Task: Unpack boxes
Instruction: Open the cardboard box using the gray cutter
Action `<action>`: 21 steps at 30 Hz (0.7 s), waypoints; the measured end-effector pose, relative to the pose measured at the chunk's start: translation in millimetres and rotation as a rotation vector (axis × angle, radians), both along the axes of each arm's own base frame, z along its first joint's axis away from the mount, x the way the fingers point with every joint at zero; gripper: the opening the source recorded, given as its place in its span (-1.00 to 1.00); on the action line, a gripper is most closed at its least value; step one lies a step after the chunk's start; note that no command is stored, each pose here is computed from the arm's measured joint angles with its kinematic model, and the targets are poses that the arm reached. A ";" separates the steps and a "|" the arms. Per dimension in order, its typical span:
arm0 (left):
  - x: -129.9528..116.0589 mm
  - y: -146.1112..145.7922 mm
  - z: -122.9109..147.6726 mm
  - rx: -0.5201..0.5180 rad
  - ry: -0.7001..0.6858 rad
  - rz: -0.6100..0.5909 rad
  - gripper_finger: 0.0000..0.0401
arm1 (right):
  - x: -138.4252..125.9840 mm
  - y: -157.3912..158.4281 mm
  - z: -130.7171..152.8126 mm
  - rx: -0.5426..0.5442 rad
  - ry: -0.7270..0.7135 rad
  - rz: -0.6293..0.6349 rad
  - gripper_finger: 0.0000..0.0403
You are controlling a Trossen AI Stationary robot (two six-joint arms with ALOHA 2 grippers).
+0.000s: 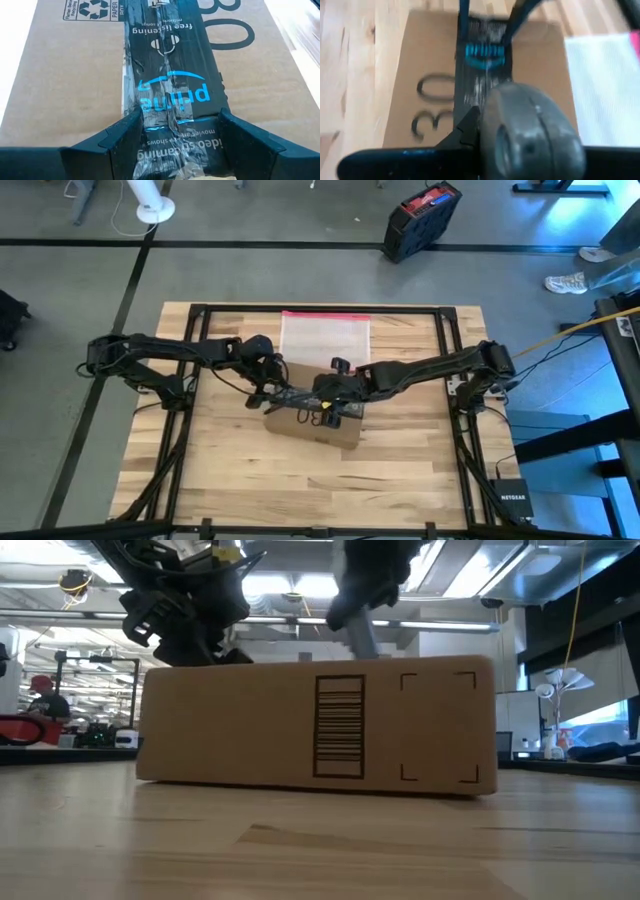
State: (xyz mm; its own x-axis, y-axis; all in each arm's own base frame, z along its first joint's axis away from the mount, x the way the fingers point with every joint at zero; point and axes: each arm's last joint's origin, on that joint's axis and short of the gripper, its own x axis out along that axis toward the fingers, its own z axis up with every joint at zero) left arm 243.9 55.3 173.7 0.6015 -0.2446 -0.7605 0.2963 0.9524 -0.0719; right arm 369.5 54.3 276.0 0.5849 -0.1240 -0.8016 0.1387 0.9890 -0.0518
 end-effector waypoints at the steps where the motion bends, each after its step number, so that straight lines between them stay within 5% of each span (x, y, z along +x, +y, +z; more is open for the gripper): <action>1: 0.1 0.0 0.0 -0.002 0.000 0.003 0.24 | -0.9 0.2 0.5 0.006 0.001 -0.006 -0.69; 21: -4.3 -0.6 0.1 -0.002 0.049 0.002 0.24 | 8.4 2.3 -10.2 0.059 -0.005 -0.075 -0.69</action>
